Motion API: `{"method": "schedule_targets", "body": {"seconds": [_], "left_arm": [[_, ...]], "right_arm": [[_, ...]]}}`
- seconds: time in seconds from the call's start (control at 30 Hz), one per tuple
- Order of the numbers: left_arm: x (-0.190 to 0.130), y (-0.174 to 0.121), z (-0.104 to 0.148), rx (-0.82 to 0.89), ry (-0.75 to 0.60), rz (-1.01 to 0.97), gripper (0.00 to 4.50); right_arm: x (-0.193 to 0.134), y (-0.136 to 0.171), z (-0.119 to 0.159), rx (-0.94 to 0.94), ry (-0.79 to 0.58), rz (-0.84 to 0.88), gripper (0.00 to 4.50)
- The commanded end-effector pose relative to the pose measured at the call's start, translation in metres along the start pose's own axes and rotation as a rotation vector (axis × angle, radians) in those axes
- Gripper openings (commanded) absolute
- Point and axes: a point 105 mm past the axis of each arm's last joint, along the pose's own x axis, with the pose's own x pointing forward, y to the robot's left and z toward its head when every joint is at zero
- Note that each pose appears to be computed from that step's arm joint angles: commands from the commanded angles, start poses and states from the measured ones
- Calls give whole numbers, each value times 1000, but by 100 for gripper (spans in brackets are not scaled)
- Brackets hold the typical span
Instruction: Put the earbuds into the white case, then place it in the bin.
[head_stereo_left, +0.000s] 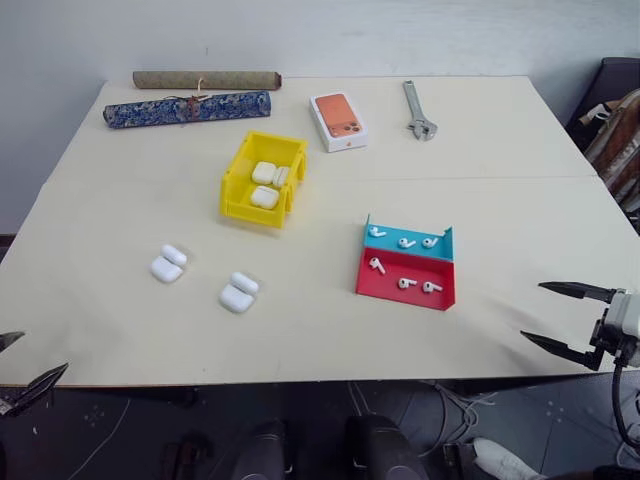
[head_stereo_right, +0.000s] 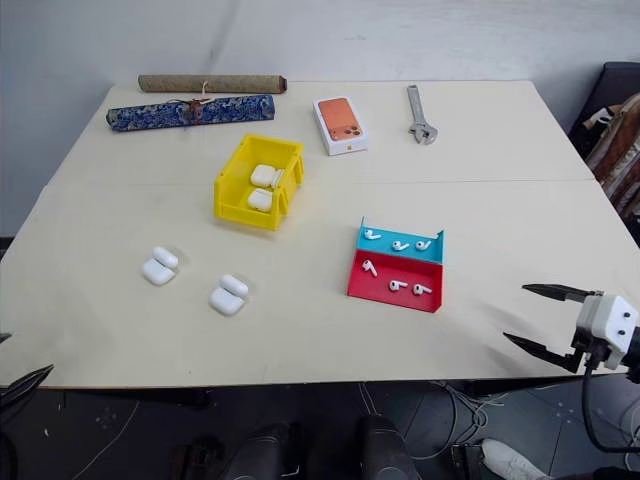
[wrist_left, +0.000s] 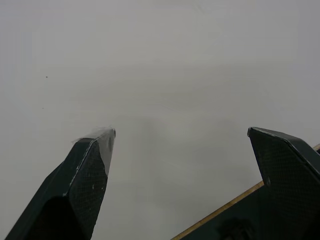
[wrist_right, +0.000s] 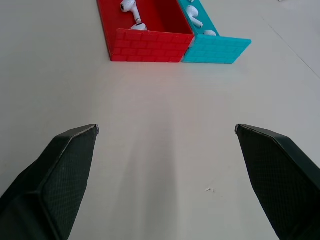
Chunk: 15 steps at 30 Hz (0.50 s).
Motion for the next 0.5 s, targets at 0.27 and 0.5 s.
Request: {"method": "schedule_targets", "body": {"seconds": [0.27,0.5], "left_arm": [[-7,19,15,-53,-20,58,449],[-34,41,-20,-475,255,163,449]], "right_arm": [[19,-3,34,-29,-257,-48,450],[47,36,91,-54,-599,50,450]]}}
